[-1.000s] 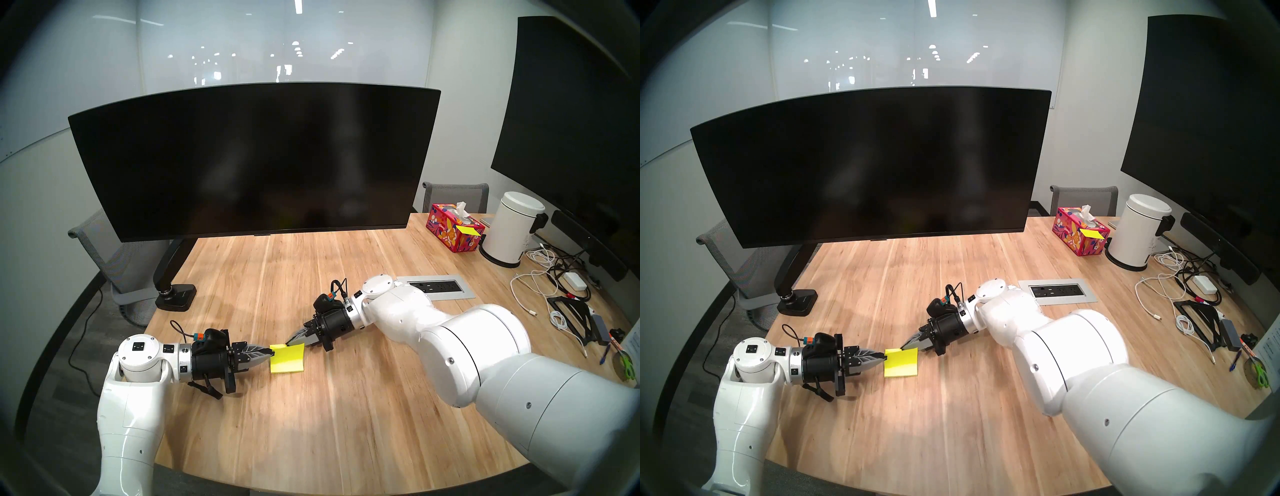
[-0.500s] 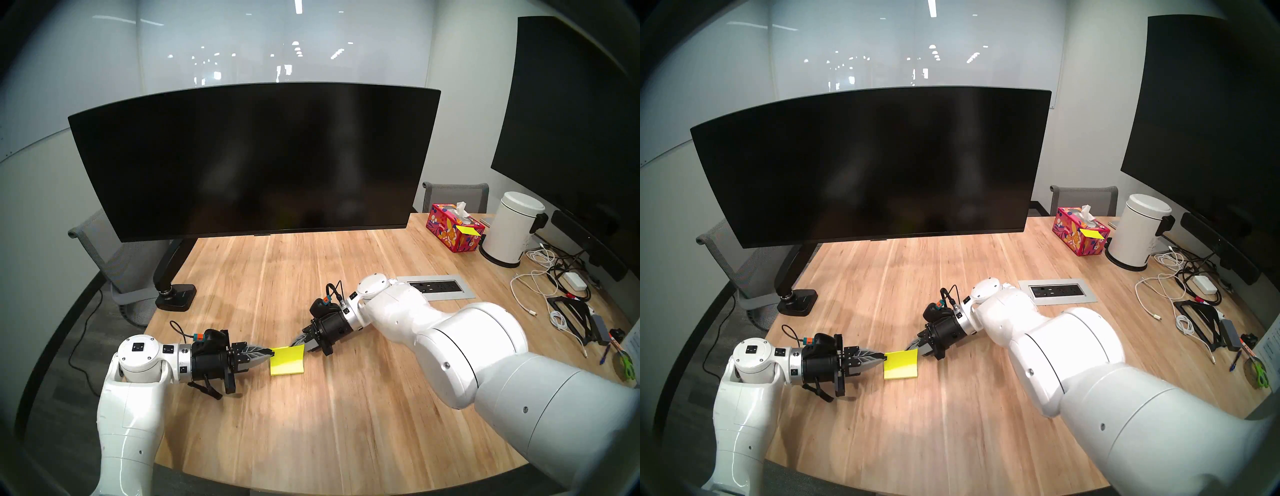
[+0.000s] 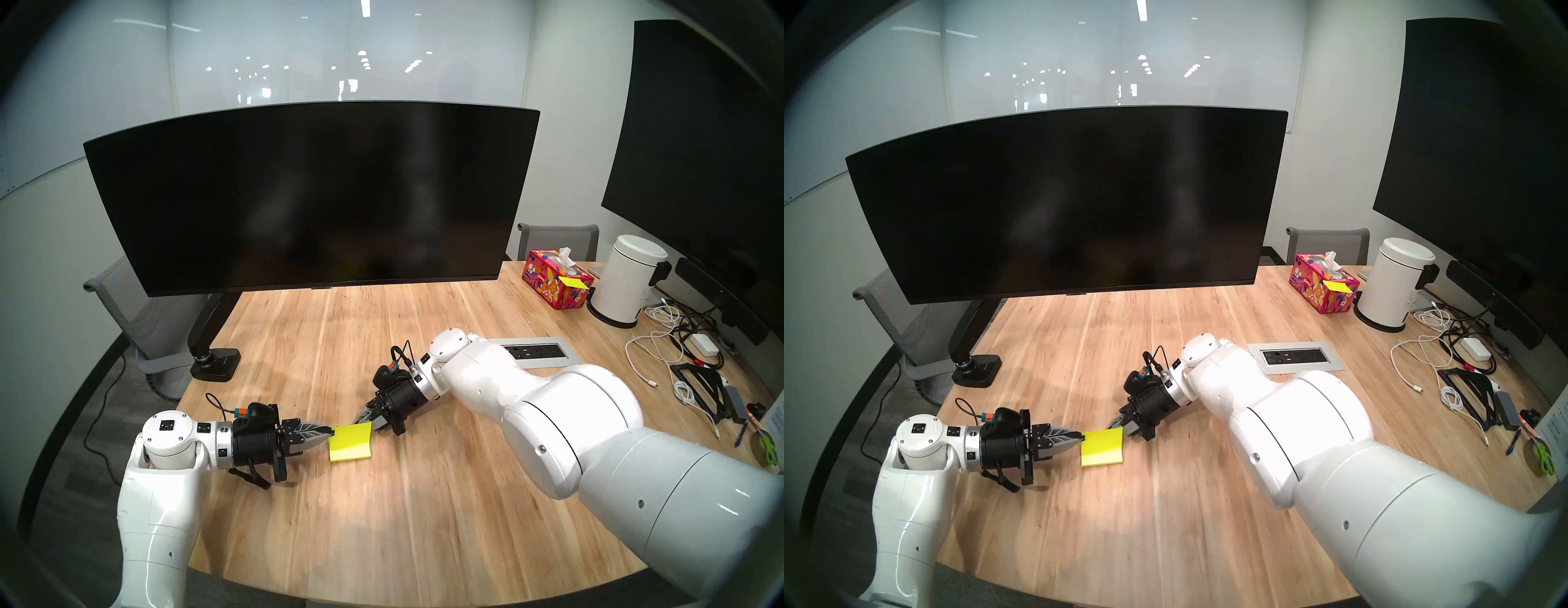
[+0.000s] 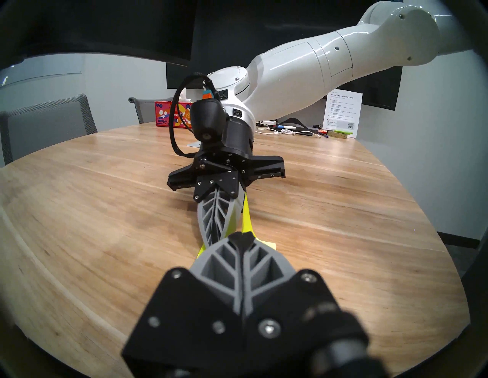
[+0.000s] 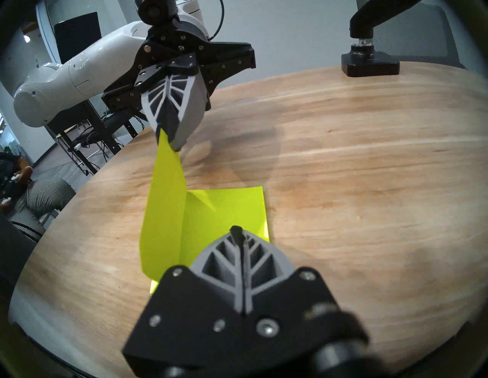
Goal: Peel one sticky note off the pad and stick it onto the monitor, then press it flat
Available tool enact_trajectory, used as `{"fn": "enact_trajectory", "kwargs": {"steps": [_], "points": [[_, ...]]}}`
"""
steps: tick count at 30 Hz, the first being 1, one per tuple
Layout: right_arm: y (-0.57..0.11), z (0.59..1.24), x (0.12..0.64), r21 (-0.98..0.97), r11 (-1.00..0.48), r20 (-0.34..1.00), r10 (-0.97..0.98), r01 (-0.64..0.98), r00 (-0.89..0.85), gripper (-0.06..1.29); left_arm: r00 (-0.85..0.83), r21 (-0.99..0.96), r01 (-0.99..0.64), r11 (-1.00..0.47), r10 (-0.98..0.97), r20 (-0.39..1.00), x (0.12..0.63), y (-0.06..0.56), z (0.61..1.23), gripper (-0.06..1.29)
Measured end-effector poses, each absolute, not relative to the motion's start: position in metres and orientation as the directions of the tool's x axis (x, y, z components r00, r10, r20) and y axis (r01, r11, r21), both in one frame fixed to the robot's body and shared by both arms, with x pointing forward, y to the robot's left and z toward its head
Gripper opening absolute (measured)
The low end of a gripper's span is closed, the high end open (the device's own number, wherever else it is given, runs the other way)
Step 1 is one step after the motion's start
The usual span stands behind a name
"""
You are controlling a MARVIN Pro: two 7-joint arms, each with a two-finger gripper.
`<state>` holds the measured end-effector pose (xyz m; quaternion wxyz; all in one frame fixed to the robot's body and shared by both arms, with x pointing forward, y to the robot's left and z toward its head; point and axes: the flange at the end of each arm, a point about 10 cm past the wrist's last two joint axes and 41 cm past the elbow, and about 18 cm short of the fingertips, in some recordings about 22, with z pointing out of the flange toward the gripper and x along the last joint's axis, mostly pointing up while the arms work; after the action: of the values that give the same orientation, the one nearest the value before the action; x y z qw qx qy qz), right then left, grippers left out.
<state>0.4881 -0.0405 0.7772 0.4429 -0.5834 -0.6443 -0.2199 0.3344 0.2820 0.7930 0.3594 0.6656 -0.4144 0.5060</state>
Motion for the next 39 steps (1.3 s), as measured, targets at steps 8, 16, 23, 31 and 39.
{"fn": "enact_trajectory", "kwargs": {"steps": [8,16,23,31,39], "points": [[-0.04,0.776,0.487,-0.234,0.223,0.834,0.547,0.946,0.077,-0.03,0.126,0.057,-0.908,-0.416,-0.14,0.982,0.335,0.284,0.811,-0.02],[-0.04,0.774,0.485,-0.235,0.222,0.838,0.54,0.946,0.082,-0.03,0.115,0.061,-0.903,-0.426,-0.101,0.988,0.337,0.285,0.825,-0.02],[-0.042,0.773,0.485,-0.234,0.22,0.842,0.533,0.947,0.084,-0.03,0.119,0.069,-0.9,-0.43,-0.089,0.989,0.337,0.286,0.829,-0.02],[-0.049,0.773,0.487,-0.234,0.203,0.847,0.523,0.951,0.097,-0.03,0.132,0.082,-0.896,-0.436,-0.086,0.988,0.337,0.288,0.828,-0.02],[-0.058,0.776,0.492,-0.232,0.176,0.858,0.5,0.957,0.116,-0.03,0.153,0.099,-0.881,-0.463,-0.079,0.985,0.338,0.295,0.824,-0.02]]}}
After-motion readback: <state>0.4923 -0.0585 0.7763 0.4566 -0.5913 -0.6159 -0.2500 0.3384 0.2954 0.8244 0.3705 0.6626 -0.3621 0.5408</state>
